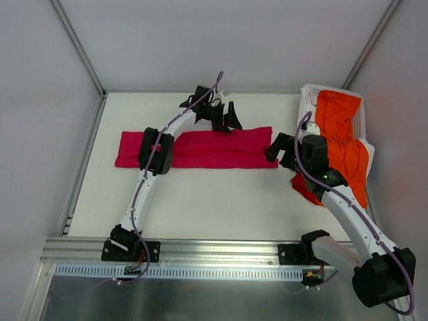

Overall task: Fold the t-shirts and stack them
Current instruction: Fold the other side of the tshirt into a rectangle, then rotate the tshirt 90 degrees

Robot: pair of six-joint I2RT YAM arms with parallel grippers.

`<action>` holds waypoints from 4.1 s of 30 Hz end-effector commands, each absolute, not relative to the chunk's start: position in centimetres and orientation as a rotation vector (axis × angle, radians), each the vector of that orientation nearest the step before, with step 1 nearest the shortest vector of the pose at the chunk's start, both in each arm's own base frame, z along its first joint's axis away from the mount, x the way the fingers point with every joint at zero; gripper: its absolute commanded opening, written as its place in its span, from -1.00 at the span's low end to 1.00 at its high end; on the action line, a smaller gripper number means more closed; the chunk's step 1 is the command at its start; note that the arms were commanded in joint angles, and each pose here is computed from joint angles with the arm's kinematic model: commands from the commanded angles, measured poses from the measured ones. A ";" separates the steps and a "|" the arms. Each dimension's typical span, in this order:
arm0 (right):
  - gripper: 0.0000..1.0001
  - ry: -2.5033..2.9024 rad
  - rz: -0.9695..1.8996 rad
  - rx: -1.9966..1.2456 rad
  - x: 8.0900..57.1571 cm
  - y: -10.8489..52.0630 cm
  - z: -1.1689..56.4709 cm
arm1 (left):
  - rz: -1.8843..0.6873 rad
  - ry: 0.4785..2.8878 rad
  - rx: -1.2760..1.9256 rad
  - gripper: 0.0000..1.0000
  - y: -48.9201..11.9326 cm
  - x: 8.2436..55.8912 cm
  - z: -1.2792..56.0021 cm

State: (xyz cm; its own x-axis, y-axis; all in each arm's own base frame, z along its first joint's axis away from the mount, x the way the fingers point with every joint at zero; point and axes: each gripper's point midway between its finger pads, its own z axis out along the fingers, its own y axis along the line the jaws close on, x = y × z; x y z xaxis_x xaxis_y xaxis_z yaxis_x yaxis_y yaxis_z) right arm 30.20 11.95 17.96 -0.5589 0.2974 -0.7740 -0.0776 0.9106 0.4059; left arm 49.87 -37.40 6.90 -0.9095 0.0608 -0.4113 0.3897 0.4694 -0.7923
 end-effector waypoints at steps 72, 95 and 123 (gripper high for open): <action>0.99 2.201 0.517 0.064 31.7 14.8 14.5 | -0.663 1.702 0.019 0.98 -17.4 67.0 30.8; 0.99 2.270 0.963 -0.369 27.1 37.3 17.4 | 0.559 1.981 -0.814 0.98 5.6 37.7 21.9; 0.99 2.258 0.801 -0.297 22.0 27.6 13.9 | 0.310 2.485 -1.510 0.82 8.8 32.8 3.0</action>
State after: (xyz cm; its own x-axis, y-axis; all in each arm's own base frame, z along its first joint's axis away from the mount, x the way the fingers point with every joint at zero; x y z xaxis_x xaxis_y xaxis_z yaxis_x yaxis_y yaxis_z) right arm 21.56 27.94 12.51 -0.7495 -0.0151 -0.6618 -0.4165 0.7879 0.4537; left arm 31.71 11.16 3.08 -0.4524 -0.8024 -0.3893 -0.8906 0.4292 0.1503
